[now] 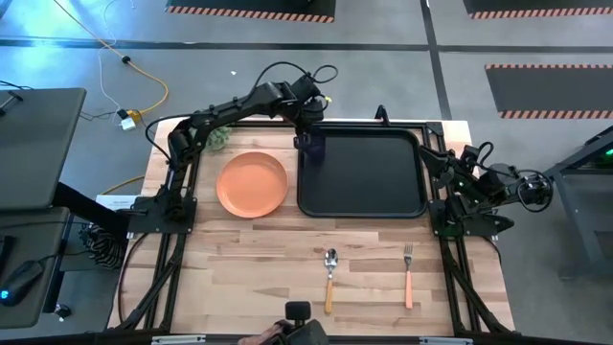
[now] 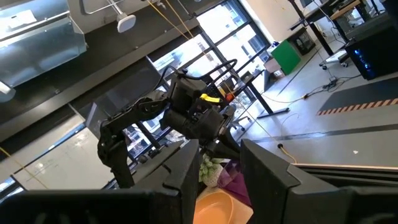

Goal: Pick and place plate/cup/fork/spoon on tray
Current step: Put the purple cup on top the top left side of the black serving tray

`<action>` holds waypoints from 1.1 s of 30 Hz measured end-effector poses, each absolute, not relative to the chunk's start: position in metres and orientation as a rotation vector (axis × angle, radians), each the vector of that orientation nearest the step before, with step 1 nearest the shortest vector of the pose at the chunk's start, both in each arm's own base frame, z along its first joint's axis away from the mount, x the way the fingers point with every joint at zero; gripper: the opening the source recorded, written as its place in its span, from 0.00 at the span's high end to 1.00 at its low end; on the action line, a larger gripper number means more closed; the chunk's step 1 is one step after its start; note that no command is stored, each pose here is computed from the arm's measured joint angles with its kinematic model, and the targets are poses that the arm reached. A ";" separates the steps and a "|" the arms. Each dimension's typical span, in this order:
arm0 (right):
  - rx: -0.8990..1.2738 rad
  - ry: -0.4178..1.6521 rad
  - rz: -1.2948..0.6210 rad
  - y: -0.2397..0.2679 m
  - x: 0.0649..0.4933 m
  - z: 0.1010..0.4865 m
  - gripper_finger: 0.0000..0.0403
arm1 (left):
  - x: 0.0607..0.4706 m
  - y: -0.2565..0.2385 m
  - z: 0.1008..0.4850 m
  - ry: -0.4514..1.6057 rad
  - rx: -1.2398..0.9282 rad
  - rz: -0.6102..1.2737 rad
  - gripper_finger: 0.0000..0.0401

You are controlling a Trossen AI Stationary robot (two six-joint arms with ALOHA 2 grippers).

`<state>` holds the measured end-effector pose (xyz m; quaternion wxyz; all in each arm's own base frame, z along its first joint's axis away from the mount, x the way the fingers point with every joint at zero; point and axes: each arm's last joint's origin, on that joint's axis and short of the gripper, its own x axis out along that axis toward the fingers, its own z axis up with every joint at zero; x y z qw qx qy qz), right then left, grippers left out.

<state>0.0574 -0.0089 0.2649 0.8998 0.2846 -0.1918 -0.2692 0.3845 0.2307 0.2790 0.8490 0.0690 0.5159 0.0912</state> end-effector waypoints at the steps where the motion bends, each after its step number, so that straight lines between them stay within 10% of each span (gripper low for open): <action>1: 0.589 -0.397 -0.557 -0.009 0.057 0.265 0.73 | 0.385 0.231 0.279 1.085 0.147 0.193 0.94; 33: 0.587 -0.396 -0.557 -0.009 0.057 0.265 0.73 | 0.388 0.233 0.282 1.040 0.179 0.210 0.98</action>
